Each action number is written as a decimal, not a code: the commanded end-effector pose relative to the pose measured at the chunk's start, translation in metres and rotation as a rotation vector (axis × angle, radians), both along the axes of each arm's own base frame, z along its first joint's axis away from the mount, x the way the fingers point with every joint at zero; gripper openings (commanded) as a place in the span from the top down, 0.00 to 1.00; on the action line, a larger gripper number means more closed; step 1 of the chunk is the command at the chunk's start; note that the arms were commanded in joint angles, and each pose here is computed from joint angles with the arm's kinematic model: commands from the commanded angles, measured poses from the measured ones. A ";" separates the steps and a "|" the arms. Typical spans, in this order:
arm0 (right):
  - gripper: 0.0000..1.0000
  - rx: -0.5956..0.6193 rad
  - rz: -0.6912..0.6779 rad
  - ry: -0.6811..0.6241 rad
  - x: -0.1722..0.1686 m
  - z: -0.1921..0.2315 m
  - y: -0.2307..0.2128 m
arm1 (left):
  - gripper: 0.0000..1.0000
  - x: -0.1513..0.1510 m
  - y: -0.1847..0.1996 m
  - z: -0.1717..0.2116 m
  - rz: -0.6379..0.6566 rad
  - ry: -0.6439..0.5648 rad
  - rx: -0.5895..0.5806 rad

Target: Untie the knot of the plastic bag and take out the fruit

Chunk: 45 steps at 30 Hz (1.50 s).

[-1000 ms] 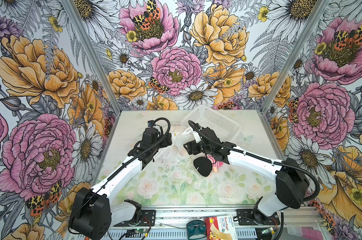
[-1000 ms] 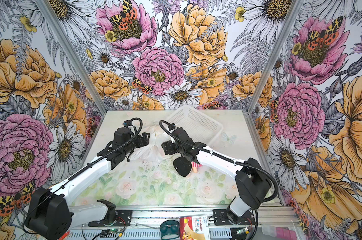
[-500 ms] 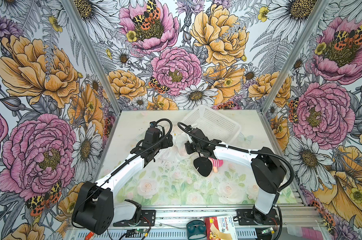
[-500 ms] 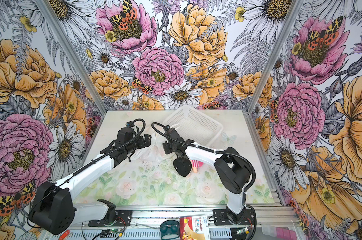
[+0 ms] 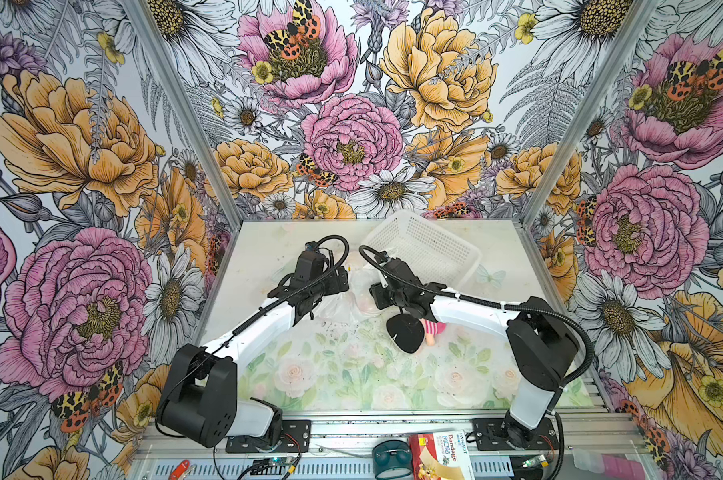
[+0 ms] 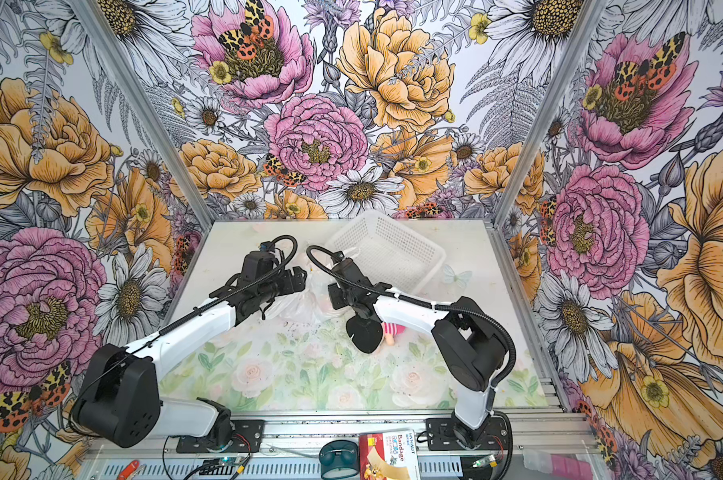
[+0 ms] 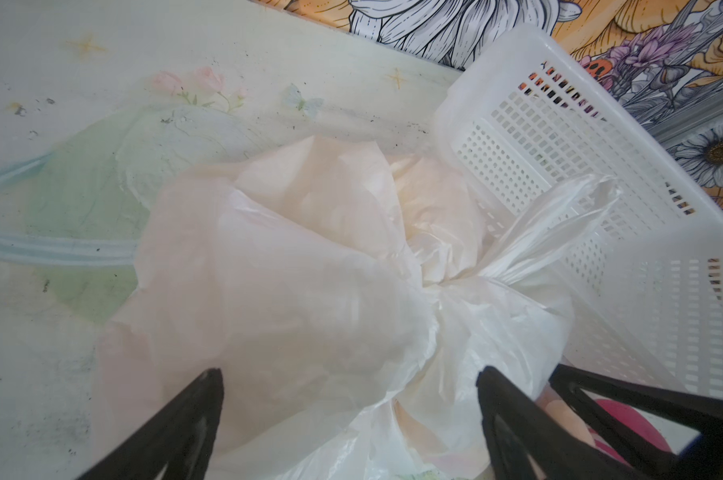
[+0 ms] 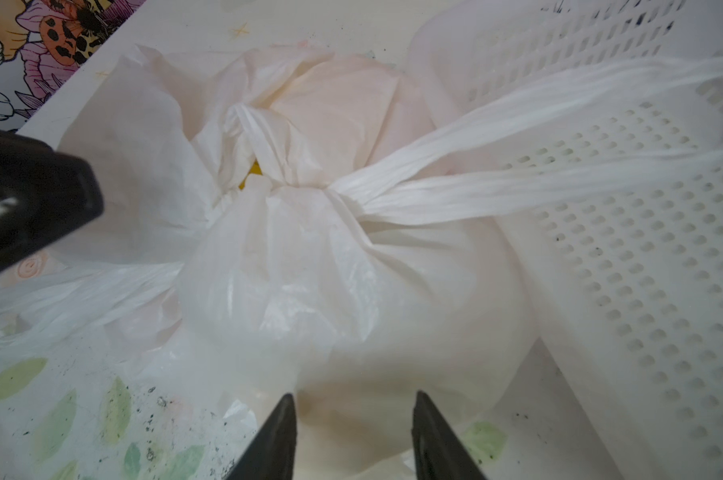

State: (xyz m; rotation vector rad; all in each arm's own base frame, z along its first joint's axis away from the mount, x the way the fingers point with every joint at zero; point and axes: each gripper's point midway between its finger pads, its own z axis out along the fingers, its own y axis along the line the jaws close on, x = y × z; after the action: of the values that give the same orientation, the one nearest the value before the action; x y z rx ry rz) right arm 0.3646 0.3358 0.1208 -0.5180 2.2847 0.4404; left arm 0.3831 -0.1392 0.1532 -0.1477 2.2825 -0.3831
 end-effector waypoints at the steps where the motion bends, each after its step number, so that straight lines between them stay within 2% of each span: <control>1: 0.30 0.072 0.031 -0.051 -0.002 0.026 0.013 | 0.17 0.005 0.003 -0.003 0.008 0.030 -0.016; 3: 0.23 0.064 0.022 -0.052 0.002 0.023 0.014 | 0.29 0.008 0.002 -0.008 0.000 0.046 -0.027; 4: 0.20 0.063 0.020 -0.048 0.004 0.021 0.016 | 0.31 0.008 0.002 -0.009 -0.001 0.050 -0.032; 6: 0.12 0.054 0.018 -0.036 0.008 0.012 0.020 | 0.31 0.009 0.001 -0.009 -0.003 0.052 -0.038; 11: 0.13 0.033 0.000 -0.016 0.017 -0.003 0.026 | 0.31 0.008 0.001 -0.006 -0.004 0.044 -0.037; 12: 0.15 0.033 0.001 -0.012 0.018 -0.005 0.027 | 0.32 0.008 0.001 -0.006 -0.005 0.046 -0.038; 14: 0.31 0.034 0.006 -0.005 0.019 -0.008 0.030 | 0.32 0.008 0.000 -0.006 -0.009 0.046 -0.041; 15: 0.43 0.035 0.007 -0.003 0.019 -0.008 0.031 | 0.31 0.008 -0.001 -0.005 -0.011 0.046 -0.042; 17: 0.80 0.030 0.003 -0.006 0.020 -0.009 0.030 | 0.30 0.008 -0.001 -0.005 -0.013 0.046 -0.045; 19: 1.00 0.026 -0.007 -0.013 0.021 -0.008 0.028 | 0.27 0.007 -0.002 -0.004 -0.015 0.043 -0.043; 23: 1.00 0.042 -0.019 -0.040 0.016 0.001 0.020 | 0.17 0.006 0.000 -0.003 -0.008 0.037 -0.041; 27: 1.00 0.127 0.029 -0.083 0.004 0.016 0.020 | 0.04 0.006 -0.004 -0.001 -0.021 0.032 -0.039; 31: 1.00 0.166 0.093 -0.113 -0.006 0.028 0.024 | 0.04 0.008 -0.008 -0.008 -0.031 0.053 -0.037; 33: 1.00 0.166 0.101 -0.116 -0.007 0.027 0.024 | 0.13 0.009 -0.009 -0.012 -0.037 0.063 -0.039; 34: 1.00 0.165 0.107 -0.115 -0.007 0.026 0.025 | 0.21 0.010 -0.011 -0.012 -0.043 0.063 -0.041; 37: 1.00 0.167 0.128 -0.108 -0.007 0.020 0.030 | 0.49 0.010 -0.013 -0.013 -0.054 0.069 -0.044; 41: 1.00 0.154 0.122 -0.102 -0.004 0.014 0.032 | 0.94 0.011 -0.017 -0.012 -0.070 0.065 -0.052; 42: 1.00 0.153 0.122 -0.101 -0.004 0.013 0.032 | 1.00 0.011 -0.017 -0.011 -0.069 0.064 -0.052; 45: 1.00 0.149 0.112 -0.104 -0.003 0.013 0.030 | 1.00 0.011 -0.015 -0.009 -0.062 0.056 -0.051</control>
State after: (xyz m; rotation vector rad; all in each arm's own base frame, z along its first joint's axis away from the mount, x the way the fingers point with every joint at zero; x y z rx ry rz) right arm 0.3596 0.3584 0.1267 -0.5665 2.1511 0.6056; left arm 0.3884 -0.1485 0.1318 -0.1298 2.3714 -0.4480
